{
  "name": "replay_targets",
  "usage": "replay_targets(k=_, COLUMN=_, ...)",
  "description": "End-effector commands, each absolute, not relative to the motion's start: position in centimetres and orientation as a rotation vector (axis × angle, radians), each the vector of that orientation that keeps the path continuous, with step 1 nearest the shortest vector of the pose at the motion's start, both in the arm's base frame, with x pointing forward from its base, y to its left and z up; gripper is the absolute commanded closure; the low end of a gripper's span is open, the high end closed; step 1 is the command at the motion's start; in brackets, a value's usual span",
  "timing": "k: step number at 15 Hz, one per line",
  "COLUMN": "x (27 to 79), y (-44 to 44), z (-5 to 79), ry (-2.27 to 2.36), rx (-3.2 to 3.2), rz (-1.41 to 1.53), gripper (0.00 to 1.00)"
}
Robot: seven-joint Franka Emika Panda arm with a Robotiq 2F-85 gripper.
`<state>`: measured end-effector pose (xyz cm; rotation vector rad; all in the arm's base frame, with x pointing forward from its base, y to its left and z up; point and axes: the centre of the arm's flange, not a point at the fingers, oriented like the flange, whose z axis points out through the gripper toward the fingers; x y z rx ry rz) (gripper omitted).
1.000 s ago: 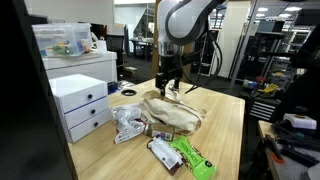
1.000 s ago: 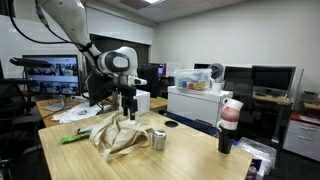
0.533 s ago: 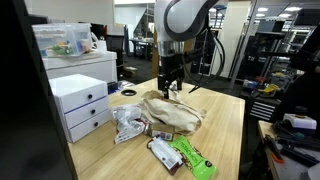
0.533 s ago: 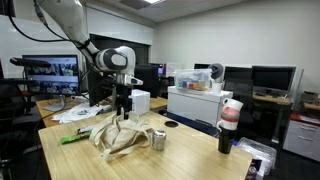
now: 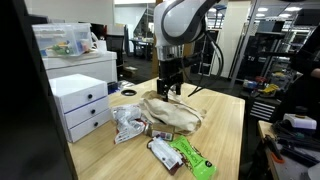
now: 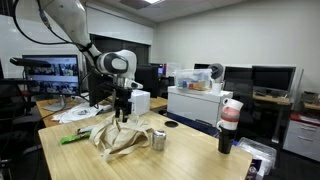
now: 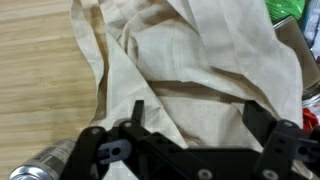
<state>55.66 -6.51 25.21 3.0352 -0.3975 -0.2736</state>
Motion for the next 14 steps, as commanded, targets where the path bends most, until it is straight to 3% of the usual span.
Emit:
replay_targets(k=1, x=56.5, y=-7.1, z=23.9, ry=-0.366, rx=3.064, rz=-0.268, gripper=0.00)
replay_targets(k=8, x=57.6, y=-7.8, z=21.2, ry=-0.324, rx=3.065, rz=-0.143, gripper=0.00)
replay_targets(k=14, x=59.5, y=-9.0, z=20.0, ry=-0.403, rx=2.969, rz=0.281, gripper=0.00)
